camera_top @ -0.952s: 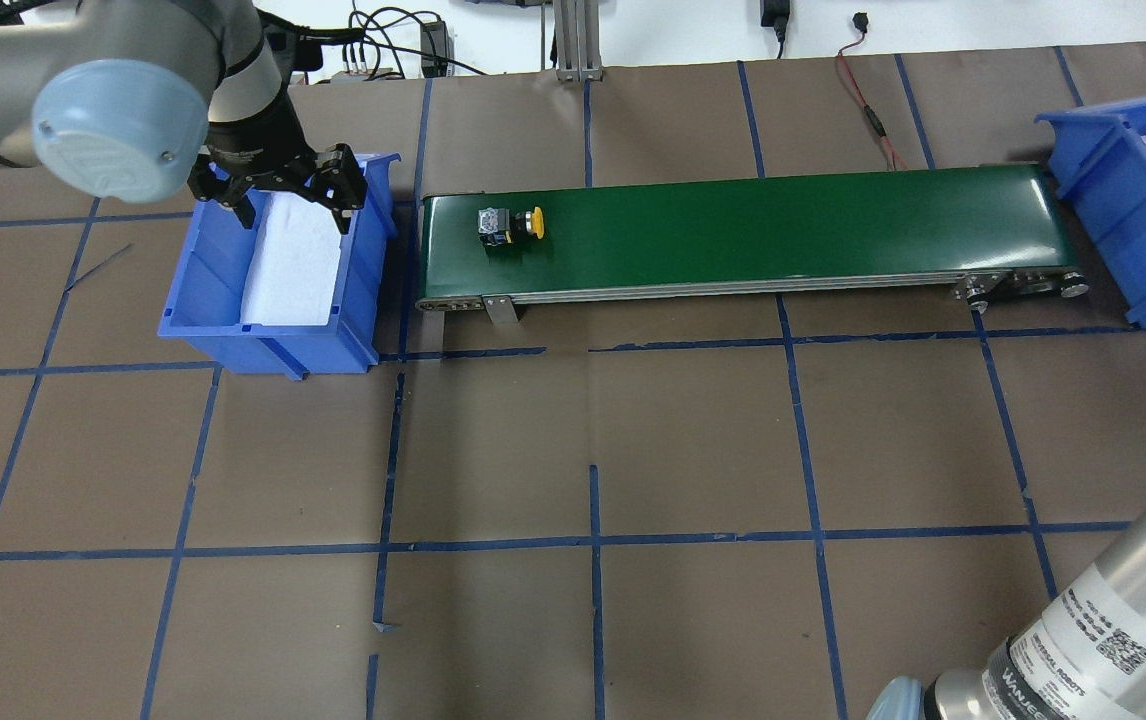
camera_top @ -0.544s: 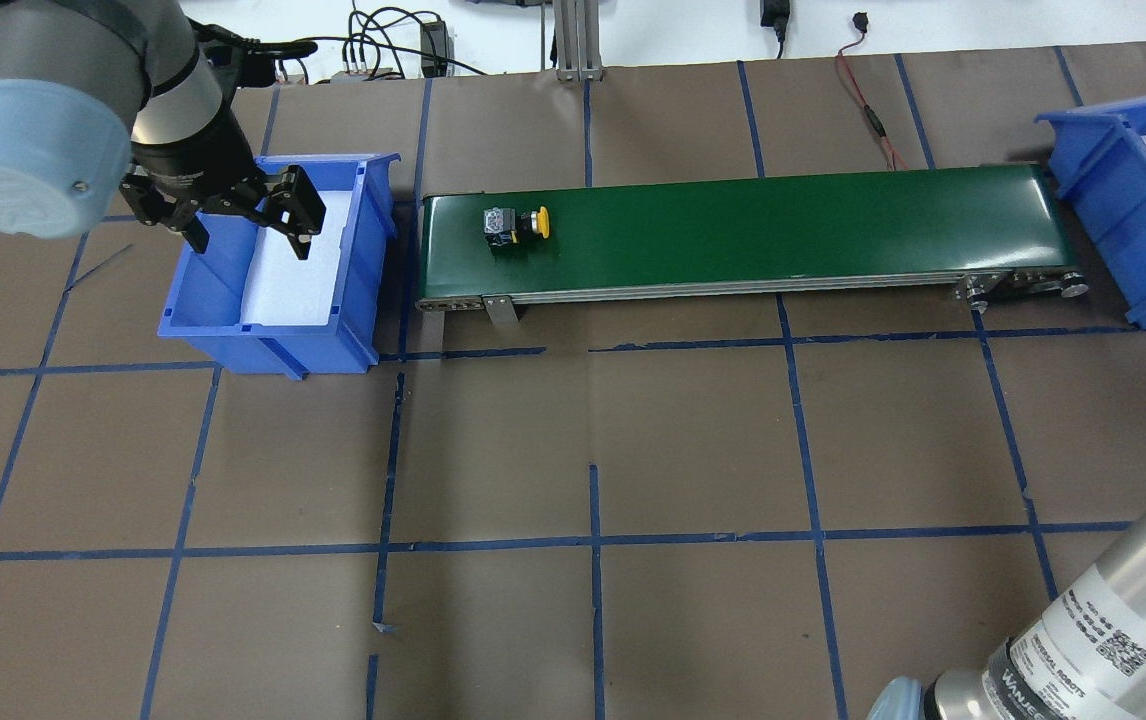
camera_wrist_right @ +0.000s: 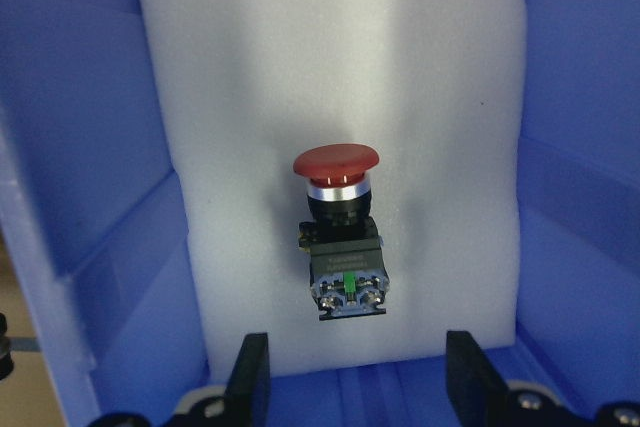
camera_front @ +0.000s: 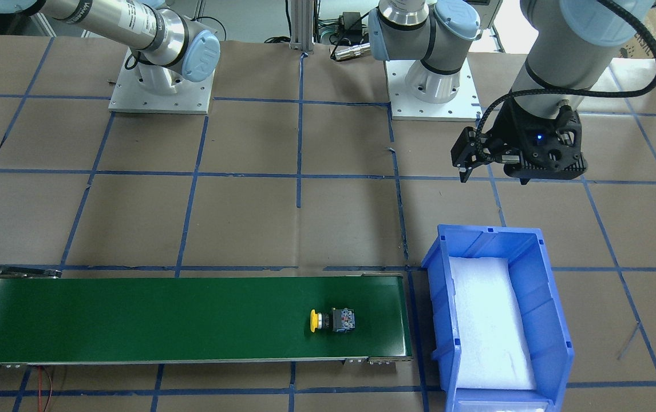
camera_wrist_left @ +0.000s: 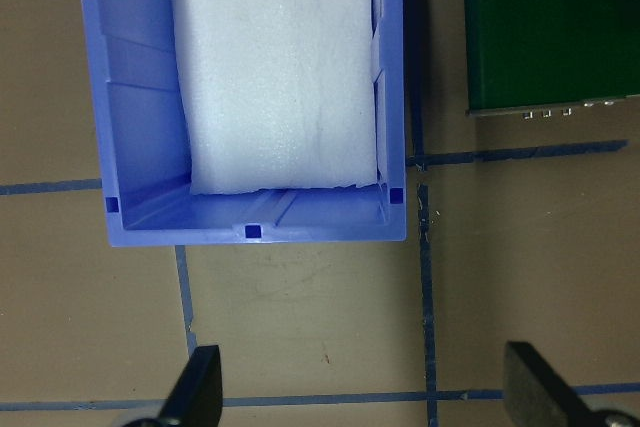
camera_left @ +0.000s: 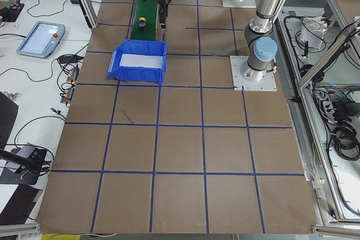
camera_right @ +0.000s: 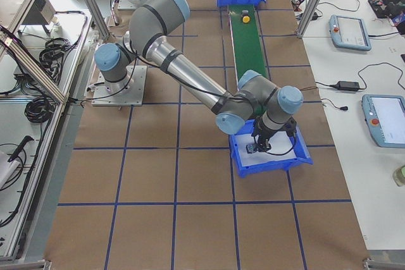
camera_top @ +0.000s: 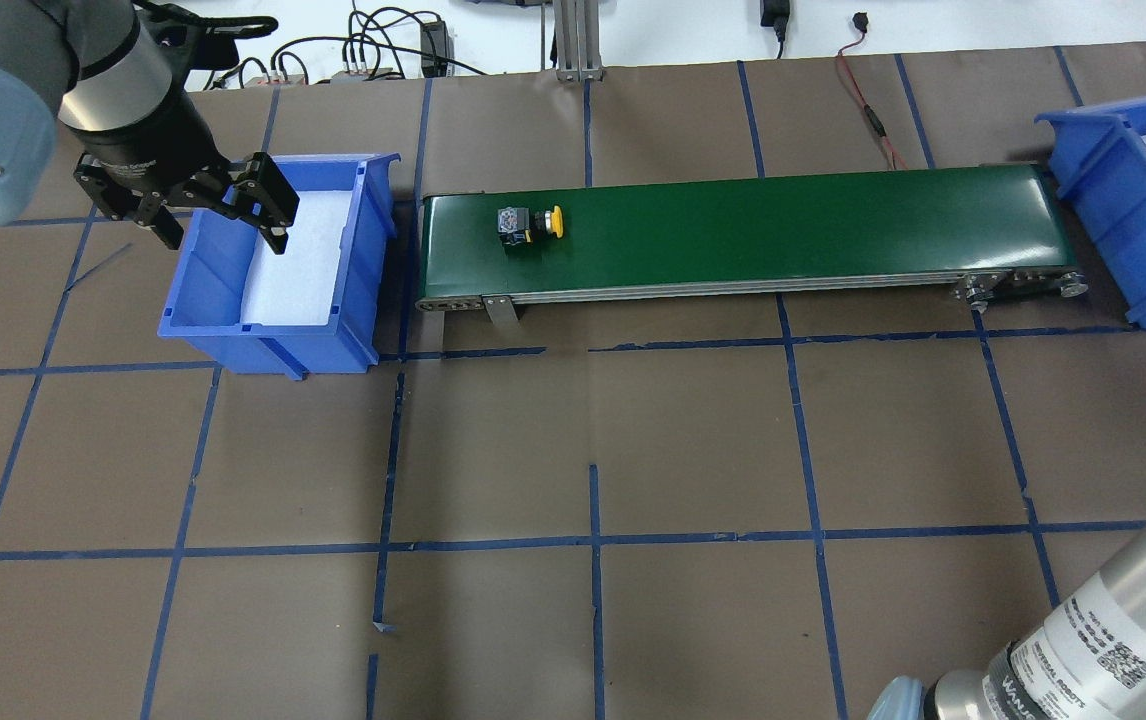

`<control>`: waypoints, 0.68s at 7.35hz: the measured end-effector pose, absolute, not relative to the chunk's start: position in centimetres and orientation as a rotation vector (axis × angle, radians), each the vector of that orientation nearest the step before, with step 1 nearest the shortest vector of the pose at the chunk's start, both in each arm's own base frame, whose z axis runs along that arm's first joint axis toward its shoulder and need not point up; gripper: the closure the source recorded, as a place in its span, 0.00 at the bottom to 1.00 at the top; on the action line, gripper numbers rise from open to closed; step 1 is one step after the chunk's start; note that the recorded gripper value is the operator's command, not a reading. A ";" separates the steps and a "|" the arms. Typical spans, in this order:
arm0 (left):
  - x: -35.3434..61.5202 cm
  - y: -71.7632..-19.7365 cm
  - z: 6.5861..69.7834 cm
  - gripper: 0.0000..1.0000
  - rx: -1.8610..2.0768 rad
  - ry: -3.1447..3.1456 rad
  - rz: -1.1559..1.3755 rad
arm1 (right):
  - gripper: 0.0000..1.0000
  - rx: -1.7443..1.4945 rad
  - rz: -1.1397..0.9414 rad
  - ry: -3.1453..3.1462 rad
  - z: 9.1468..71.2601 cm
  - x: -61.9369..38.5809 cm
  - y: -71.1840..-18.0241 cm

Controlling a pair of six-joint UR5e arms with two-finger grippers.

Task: Transport two buttons from left to right
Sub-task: 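Withdraw the left gripper to the empty bin while the right returns over the belt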

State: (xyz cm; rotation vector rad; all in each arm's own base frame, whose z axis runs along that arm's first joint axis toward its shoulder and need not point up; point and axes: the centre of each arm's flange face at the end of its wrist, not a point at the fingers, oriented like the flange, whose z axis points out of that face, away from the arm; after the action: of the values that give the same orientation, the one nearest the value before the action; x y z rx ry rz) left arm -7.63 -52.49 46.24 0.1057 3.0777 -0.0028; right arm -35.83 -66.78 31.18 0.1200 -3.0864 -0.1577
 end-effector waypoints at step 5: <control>-5.0 -52.7 46.9 0.00 0.127 3.079 -0.024 | 0.32 0.341 0.006 -3.062 41.6 -15.5 -69.7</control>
State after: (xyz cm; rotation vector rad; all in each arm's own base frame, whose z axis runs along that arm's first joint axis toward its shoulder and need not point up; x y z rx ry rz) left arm -5.00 -52.72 46.92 0.1265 3.0791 -0.0235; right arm -15.51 -69.66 41.60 0.3410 -3.0622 0.0060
